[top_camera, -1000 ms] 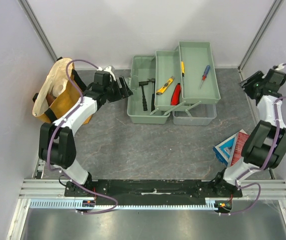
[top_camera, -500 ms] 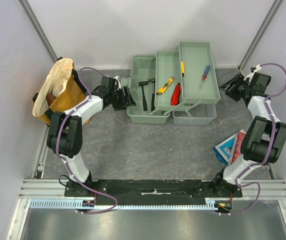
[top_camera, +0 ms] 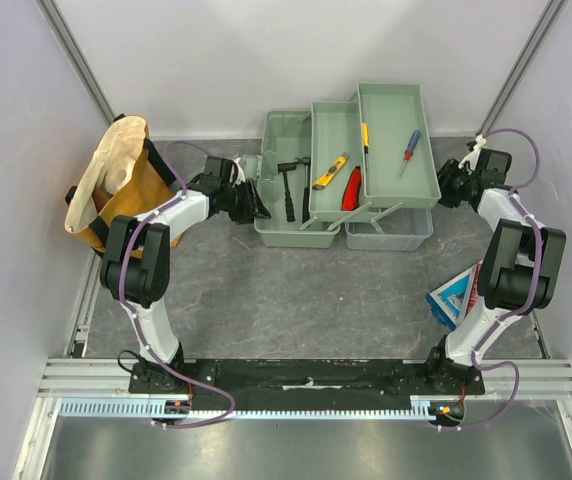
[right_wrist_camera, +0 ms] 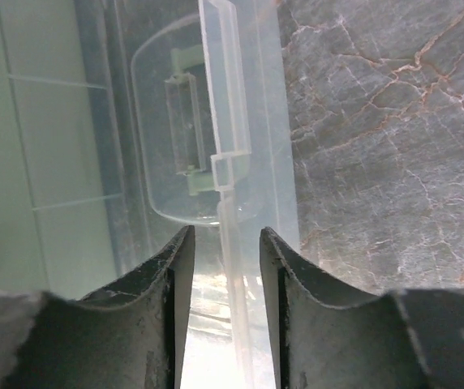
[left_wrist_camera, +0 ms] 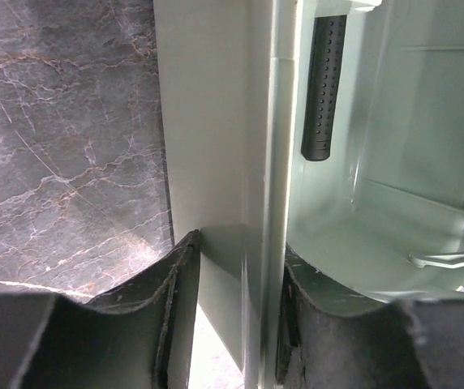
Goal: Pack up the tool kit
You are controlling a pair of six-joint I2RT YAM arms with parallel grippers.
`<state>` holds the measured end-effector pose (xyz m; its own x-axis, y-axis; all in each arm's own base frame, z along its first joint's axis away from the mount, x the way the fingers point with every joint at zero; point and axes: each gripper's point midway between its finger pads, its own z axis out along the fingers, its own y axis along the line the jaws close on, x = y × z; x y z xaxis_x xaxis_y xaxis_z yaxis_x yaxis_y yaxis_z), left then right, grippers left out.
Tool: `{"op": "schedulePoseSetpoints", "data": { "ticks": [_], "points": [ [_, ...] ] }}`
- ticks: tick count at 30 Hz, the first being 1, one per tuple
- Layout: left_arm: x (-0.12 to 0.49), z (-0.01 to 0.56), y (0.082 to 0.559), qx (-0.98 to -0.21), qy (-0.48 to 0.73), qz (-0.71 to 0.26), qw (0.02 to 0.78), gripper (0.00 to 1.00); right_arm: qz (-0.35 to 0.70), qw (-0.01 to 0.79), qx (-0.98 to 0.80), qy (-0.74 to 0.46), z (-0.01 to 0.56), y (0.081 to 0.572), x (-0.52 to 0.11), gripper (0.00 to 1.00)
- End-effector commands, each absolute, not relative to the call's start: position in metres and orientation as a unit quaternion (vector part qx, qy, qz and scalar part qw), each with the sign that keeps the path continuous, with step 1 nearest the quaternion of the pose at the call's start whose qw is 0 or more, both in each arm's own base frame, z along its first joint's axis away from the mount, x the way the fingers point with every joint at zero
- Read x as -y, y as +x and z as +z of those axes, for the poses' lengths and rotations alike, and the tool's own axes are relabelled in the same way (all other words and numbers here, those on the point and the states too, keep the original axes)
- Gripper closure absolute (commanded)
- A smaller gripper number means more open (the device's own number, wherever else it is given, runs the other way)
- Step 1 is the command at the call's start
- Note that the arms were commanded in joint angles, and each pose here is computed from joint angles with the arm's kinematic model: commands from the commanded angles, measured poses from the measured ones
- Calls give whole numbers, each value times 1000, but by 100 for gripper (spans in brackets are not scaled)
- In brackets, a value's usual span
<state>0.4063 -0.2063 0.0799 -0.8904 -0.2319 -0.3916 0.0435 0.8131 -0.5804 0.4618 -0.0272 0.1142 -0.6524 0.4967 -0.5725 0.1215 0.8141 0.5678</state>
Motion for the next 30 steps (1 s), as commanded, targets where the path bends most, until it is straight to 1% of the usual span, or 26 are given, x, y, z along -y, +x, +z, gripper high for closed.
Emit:
{"op": "schedulePoseSetpoints", "data": {
  "ticks": [1, 2, 4, 8, 12, 14, 21, 26, 30],
  "points": [
    [215, 94, 417, -912, -47, -333, 236, 60, 229, 376, -882, 170, 109, 462, 30, 59],
    [216, 94, 417, -911, -47, -336, 233, 64, 224, 373, -883, 175, 108, 462, 32, 65],
    [218, 95, 416, -911, -48, -341, 226, 67, 223, 367, -886, 174, 110, 463, 30, 71],
    [224, 95, 415, -909, -51, -353, 214, 70, 184, 374, -895, 156, 118, 463, 26, 75],
    [225, 91, 415, -911, -55, -354, 205, 76, 146, 381, -901, 148, 126, 463, 24, 93],
    [226, 92, 414, -911, -55, -355, 205, 77, 124, 391, -900, 146, 135, 463, 26, 100],
    [227, 91, 412, -913, -50, -348, 209, 80, 55, 436, -888, 131, 178, 465, 27, 100],
    [220, 82, 411, -922, -57, -318, 216, 82, 11, 467, -875, 128, 211, 463, 37, 100],
    [217, 79, 410, -926, -60, -300, 222, 84, -16, 477, -870, 121, 232, 462, 40, 100]
  ]
}}
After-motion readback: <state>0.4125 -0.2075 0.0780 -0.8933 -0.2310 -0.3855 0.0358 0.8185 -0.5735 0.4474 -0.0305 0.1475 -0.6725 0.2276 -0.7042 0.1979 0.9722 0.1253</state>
